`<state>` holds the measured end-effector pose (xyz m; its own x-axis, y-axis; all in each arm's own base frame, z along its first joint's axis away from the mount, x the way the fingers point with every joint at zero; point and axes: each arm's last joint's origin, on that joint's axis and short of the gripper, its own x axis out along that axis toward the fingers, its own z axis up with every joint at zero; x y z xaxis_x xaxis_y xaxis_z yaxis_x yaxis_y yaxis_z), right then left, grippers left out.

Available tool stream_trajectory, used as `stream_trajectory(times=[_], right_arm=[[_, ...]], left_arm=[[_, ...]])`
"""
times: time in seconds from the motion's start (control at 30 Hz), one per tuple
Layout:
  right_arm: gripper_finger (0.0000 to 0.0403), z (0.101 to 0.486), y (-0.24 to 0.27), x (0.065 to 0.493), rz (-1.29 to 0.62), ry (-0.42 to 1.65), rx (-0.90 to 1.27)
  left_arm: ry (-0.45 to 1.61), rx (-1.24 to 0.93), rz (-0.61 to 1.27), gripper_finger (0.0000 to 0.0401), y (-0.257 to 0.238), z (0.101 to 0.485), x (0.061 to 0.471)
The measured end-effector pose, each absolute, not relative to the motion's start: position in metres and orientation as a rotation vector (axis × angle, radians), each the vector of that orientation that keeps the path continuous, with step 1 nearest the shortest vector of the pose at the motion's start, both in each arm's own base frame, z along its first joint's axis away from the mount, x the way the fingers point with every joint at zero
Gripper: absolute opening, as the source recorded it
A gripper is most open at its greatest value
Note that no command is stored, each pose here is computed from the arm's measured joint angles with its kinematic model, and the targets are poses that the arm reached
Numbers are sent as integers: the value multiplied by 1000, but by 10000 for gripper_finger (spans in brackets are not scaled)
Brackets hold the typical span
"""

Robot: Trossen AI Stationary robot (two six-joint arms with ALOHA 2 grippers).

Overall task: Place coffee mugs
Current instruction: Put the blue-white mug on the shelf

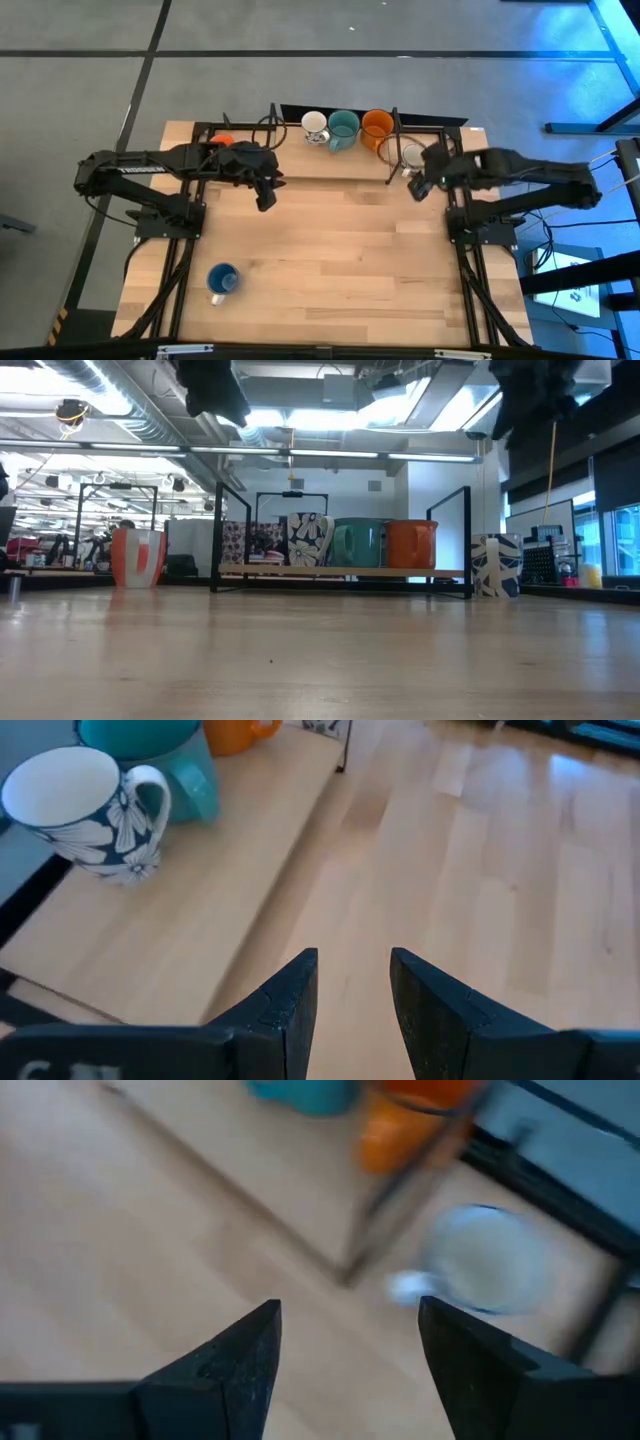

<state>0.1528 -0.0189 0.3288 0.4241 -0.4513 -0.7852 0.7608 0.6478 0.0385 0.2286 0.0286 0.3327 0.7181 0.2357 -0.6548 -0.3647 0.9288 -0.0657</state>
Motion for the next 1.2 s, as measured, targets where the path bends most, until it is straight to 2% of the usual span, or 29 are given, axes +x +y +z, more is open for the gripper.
stream_trajectory(times=[0.2,0.53,0.93,1.2], right_arm=[[222,324,-50,142,-804,977,419],[222,271,-96,144,-709,1255,375],[222,237,-108,159,-425,1368,-7],[222,215,-113,163,-393,1443,-124]], left_arm=[[702,-165,340,121,29,331,230],[697,-164,338,121,29,332,230],[698,-164,338,121,29,332,230],[699,-164,338,121,29,332,230]])
